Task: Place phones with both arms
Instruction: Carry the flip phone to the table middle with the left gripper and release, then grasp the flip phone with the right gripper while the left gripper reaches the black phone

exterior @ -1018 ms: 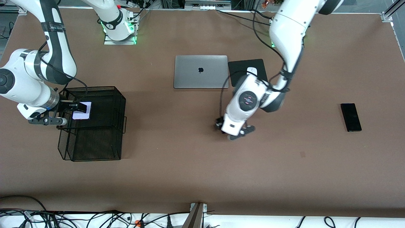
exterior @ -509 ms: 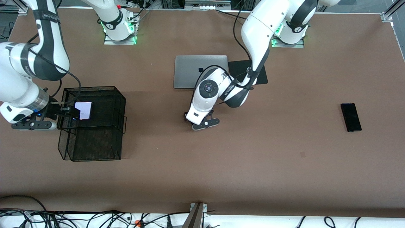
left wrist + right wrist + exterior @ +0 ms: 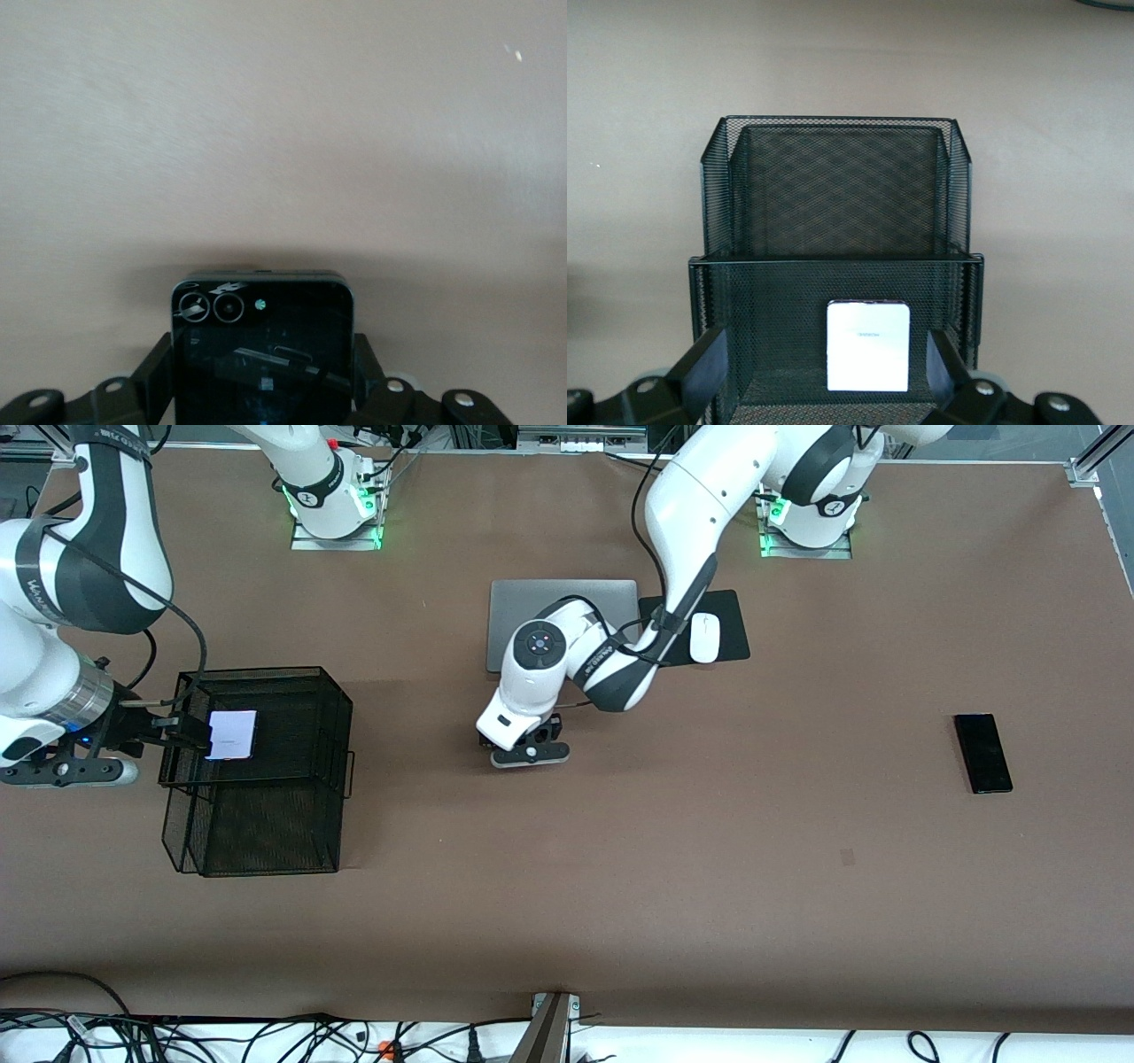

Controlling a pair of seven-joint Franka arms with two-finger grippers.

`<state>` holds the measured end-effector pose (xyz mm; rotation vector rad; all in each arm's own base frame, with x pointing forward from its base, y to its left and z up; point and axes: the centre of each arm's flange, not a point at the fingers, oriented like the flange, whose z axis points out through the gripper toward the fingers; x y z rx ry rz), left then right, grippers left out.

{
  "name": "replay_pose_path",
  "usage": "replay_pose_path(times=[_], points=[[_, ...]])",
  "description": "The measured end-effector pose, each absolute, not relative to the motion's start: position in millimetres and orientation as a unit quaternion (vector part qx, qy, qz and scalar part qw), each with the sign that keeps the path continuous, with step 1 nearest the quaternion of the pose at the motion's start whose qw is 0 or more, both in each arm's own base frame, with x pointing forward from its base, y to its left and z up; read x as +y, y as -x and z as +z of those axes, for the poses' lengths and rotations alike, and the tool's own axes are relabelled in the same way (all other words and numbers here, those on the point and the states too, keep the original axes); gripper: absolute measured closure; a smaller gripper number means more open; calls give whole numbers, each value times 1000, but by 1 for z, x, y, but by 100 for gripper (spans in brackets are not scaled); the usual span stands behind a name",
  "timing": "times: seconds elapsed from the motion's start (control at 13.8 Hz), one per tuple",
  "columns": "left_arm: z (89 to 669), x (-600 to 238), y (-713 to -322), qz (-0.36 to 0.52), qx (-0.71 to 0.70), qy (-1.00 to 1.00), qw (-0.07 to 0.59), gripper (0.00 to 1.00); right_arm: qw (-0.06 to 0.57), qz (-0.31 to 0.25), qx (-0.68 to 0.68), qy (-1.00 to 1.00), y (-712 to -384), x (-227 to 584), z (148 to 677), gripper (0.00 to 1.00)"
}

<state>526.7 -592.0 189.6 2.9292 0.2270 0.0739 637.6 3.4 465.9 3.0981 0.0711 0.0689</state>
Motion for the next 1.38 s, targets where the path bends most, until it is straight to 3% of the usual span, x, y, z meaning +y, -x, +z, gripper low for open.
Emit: replay_pose_path(times=[0.44, 0.58, 0.65, 0.94, 1.16, 1.38], points=[[174, -599, -520, 41, 56, -994, 86, 20, 21, 22, 22, -999, -637, 5, 466, 0], [176, -592, -529, 52, 60, -994, 81, 4, 21, 22, 22, -999, -637, 5, 466, 0], [179, -589, -534, 57, 63, -993, 82, 0, 21, 22, 22, -999, -637, 5, 466, 0], [217, -565, -573, 75, 88, -989, 90, 0, 20, 22, 28, -999, -638, 15, 468, 0], [274, -522, -608, 59, 121, -988, 72, 0, 14, 11, 11, -1000, -634, 78, 478, 0], [291, -461, -627, -1, 112, -994, 12, 0, 12, 8, -32, -999, -618, 181, 471, 0]])
